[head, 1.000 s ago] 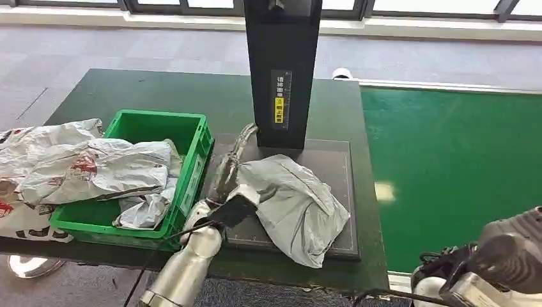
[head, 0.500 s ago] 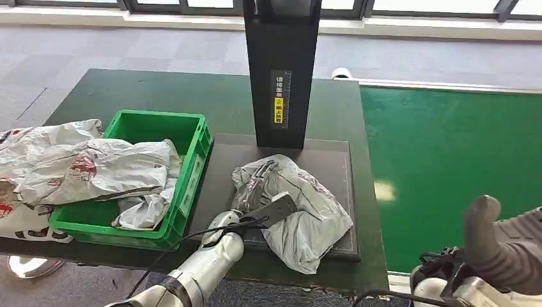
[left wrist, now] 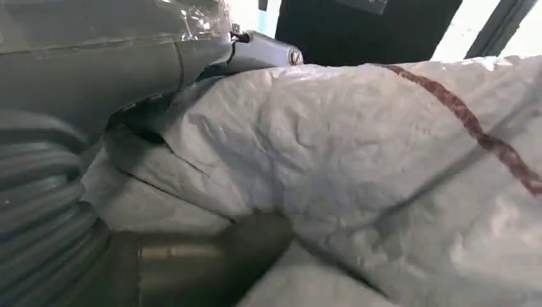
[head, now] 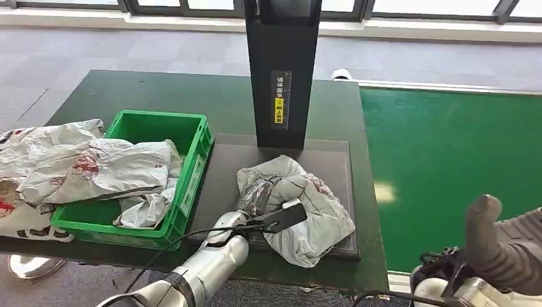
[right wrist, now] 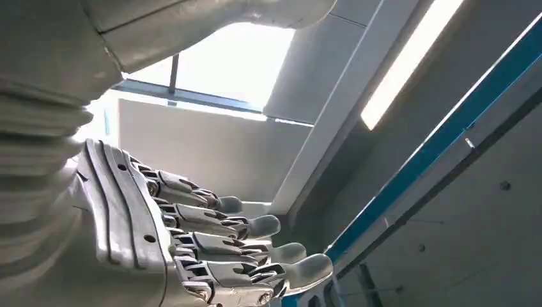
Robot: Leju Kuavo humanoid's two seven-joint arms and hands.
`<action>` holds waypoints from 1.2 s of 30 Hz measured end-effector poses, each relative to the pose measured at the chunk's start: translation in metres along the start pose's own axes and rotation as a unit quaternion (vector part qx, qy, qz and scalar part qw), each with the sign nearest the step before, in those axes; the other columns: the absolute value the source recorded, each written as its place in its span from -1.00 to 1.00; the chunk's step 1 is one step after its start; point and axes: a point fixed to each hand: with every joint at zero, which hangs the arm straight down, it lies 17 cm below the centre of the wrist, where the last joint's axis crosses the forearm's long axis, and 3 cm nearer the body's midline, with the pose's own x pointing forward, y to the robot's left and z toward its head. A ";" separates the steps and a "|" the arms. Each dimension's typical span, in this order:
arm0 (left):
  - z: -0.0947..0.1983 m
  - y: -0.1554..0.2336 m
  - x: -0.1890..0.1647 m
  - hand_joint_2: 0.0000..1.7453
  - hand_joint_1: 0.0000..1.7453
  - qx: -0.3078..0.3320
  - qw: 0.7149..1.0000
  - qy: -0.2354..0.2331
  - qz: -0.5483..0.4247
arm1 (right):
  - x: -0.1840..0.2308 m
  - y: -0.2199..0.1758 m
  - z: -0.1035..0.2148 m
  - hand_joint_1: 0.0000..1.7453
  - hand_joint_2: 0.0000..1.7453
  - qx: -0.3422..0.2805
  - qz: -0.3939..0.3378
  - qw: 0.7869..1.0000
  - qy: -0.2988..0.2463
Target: Moved the parcel from conveyor to table for the left to box.
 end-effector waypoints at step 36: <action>0.087 0.283 0.034 1.00 1.00 0.455 0.873 -0.086 -0.151 | -0.001 -0.002 0.000 -1.00 1.00 -0.001 0.003 1.000 0.001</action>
